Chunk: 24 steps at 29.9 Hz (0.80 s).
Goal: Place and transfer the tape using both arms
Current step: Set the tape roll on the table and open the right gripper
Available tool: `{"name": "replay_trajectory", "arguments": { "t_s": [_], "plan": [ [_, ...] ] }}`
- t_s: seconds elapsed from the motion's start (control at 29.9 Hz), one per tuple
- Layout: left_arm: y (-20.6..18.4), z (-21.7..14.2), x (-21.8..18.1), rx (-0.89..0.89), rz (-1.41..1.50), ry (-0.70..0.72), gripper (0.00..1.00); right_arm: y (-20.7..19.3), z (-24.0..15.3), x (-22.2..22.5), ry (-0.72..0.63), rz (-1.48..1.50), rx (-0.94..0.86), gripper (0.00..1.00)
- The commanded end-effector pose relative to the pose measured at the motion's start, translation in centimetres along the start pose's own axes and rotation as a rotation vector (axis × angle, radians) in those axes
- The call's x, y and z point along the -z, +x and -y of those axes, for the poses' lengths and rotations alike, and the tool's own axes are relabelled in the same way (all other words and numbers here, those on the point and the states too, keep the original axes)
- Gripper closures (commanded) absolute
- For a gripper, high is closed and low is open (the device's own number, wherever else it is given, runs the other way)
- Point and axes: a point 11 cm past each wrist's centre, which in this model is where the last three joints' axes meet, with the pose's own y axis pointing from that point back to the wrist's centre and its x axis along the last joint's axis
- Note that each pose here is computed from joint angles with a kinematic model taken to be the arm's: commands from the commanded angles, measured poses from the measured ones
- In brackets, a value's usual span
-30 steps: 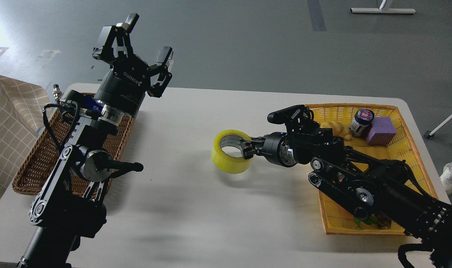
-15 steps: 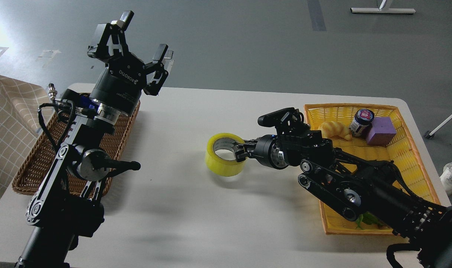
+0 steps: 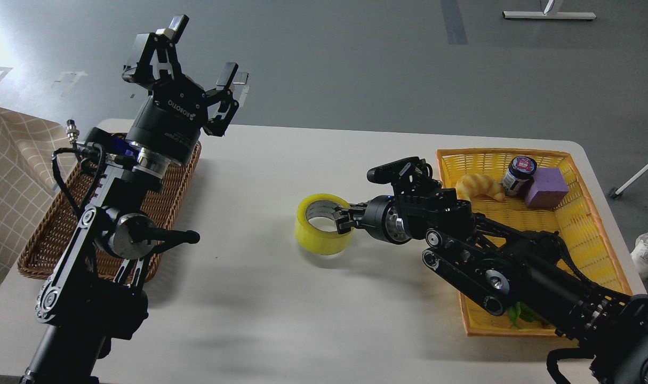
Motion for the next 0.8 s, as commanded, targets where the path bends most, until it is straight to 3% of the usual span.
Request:
{"name": "replay_trajectory", "arguments": {
  "t_s": [0.0, 0.13, 0.17, 0.2, 0.27, 0.33, 0.37, 0.47, 0.6, 0.77],
  "plan": [
    [0.0, 0.0, 0.0, -0.003, -0.004, -0.005, 0.02, 0.0, 0.1, 0.2, 0.002, 0.003, 0.001, 1.00],
    [0.1, 0.0, -0.1, -0.008, -0.004, -0.008, 0.02, 0.0, 0.1, 0.2, 0.002, 0.005, 0.000, 0.92],
    [0.2, 0.0, -0.2, -0.007, -0.002, -0.009, 0.02, 0.0, 0.1, 0.1, -0.001, 0.006, 0.001, 0.85],
    [0.2, 0.0, -0.2, -0.008, -0.003, -0.008, 0.02, -0.1, 0.2, -0.1, -0.009, 0.008, 0.003, 0.62],
    [0.2, 0.0, -0.2, -0.008, -0.003, -0.008, 0.02, -0.3, 0.2, -0.7, -0.039, 0.018, 0.009, 0.39],
    [0.1, -0.1, -0.1, -0.009, -0.006, -0.009, 0.02, -0.3, 0.3, -1.0, -0.057, 0.023, 0.000, 0.27],
    [0.1, 0.0, -0.1, -0.010, -0.009, -0.010, 0.02, -0.1, 0.3, -1.4, -0.072, 0.033, -0.023, 0.17],
    [0.1, -0.1, 0.0, -0.009, -0.009, -0.007, 0.02, 0.3, 0.4, -2.3, -0.093, 0.052, -0.059, 0.08],
    [0.2, -0.1, -0.2, -0.007, -0.001, -0.009, 0.02, 1.8, 0.1, -2.8, -0.100, 0.092, -0.138, 0.06],
    [0.7, -0.5, -0.2, -0.021, 0.000, -0.006, 0.02, 8.4, -2.4, -4.2, -0.106, 0.177, -0.322, 0.04]
  ]
}}
